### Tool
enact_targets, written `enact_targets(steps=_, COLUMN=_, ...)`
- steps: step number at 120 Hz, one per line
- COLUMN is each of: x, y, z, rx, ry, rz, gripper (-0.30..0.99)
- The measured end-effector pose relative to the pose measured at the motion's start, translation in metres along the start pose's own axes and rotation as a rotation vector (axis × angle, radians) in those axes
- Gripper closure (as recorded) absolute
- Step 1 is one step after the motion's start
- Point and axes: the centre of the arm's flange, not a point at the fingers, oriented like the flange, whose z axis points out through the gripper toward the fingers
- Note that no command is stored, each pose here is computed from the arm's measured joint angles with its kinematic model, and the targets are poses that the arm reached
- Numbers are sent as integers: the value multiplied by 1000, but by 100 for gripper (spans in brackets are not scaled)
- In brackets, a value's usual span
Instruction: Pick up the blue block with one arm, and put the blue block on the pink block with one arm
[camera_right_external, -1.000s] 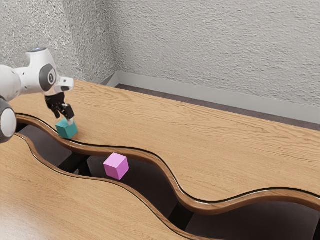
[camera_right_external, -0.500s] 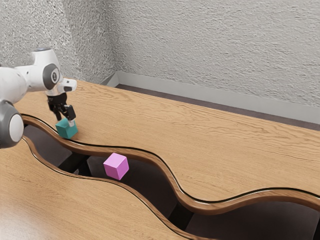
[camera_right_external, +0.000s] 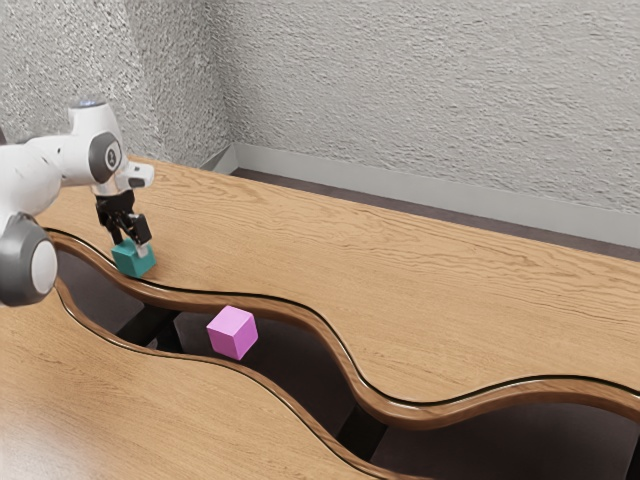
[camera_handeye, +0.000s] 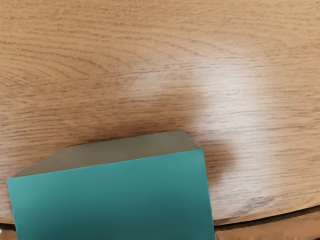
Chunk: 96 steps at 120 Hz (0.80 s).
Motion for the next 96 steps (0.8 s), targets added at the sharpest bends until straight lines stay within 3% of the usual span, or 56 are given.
enact_targets(steps=96, x=7, y=-15, z=13, rx=-12, ry=24, rz=-10, gripper=0)
